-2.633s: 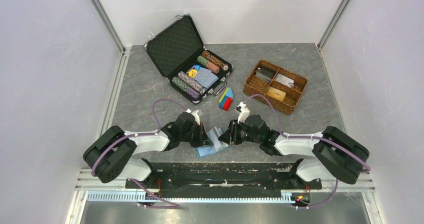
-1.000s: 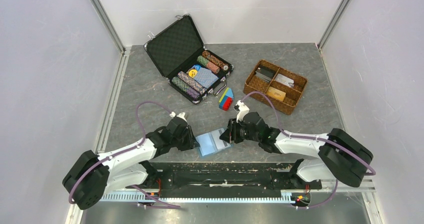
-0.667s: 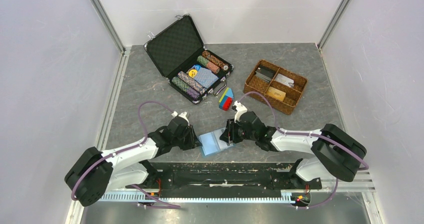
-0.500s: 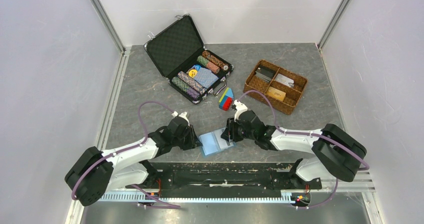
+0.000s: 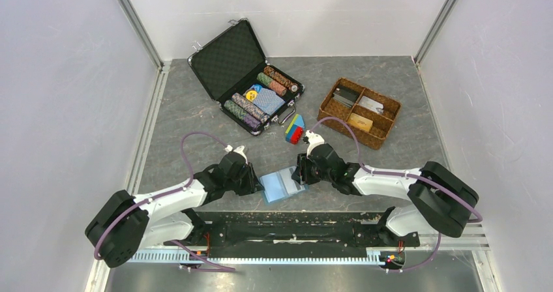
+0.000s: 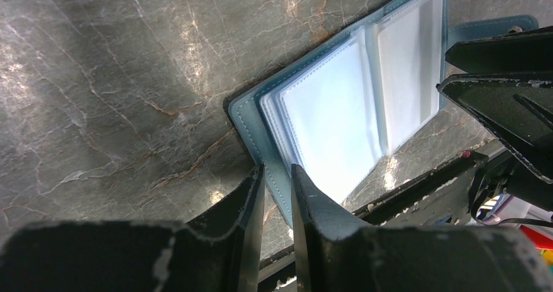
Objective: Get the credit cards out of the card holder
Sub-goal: Remove the credit card from the card holder.
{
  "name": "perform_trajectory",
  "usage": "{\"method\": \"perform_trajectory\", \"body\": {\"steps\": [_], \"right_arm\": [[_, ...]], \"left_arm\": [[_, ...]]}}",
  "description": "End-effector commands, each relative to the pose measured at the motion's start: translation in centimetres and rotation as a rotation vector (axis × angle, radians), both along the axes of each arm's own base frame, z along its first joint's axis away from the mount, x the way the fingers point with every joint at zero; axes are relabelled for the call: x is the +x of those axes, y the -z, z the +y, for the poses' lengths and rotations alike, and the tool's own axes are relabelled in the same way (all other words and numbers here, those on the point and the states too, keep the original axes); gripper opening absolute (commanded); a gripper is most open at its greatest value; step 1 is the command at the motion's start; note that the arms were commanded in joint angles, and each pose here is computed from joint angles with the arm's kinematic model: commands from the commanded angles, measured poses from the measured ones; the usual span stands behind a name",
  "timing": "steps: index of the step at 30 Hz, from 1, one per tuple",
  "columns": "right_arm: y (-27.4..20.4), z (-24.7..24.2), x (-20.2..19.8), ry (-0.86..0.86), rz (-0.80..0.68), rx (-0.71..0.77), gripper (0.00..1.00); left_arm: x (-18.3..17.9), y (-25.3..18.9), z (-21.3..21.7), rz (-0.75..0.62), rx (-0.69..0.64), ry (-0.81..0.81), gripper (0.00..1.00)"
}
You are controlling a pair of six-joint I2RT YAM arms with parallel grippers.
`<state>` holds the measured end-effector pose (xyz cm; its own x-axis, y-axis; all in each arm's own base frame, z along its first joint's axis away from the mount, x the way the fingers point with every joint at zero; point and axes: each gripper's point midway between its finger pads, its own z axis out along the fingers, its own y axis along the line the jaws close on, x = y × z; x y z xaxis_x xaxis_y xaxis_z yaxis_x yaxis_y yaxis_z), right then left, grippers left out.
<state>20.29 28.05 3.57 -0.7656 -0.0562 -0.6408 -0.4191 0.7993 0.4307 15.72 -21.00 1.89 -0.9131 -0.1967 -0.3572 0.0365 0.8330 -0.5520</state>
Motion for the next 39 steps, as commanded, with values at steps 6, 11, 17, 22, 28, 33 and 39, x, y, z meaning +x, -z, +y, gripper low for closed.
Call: {"method": "perform_trajectory", "body": {"steps": [6,11,17,22,28,33,39], "right_arm": [[-0.4,1.1,0.1,-0.035,0.000,0.032,0.39],[-0.4,1.1,0.1,-0.033,0.003,0.034,0.39],[-0.7,0.6,0.8,-0.007,-0.020,-0.005,0.39],[-0.8,0.0,1.4,0.013,-0.040,-0.049,0.40],[0.1,-0.4,1.0,0.008,-0.022,-0.067,0.39],[0.4,-0.1,0.6,-0.011,-0.008,-0.053,0.39],[-0.1,1.0,0.0,-0.053,0.012,0.013,0.39]], "left_arm": [[-0.1,0.2,-0.3,0.016,-0.021,-0.010,0.28],[0.0,0.3,-0.5,0.018,-0.018,-0.001,0.28],[0.0,0.3,-0.6,0.023,-0.019,0.004,0.28],[0.0,0.2,-0.6,0.020,-0.020,0.002,0.28],[-0.1,0.5,-0.5,0.027,-0.021,-0.001,0.28],[-0.1,0.5,-0.6,0.026,-0.021,-0.003,0.28],[-0.1,0.6,-0.7,0.034,-0.021,0.003,0.28]]}}
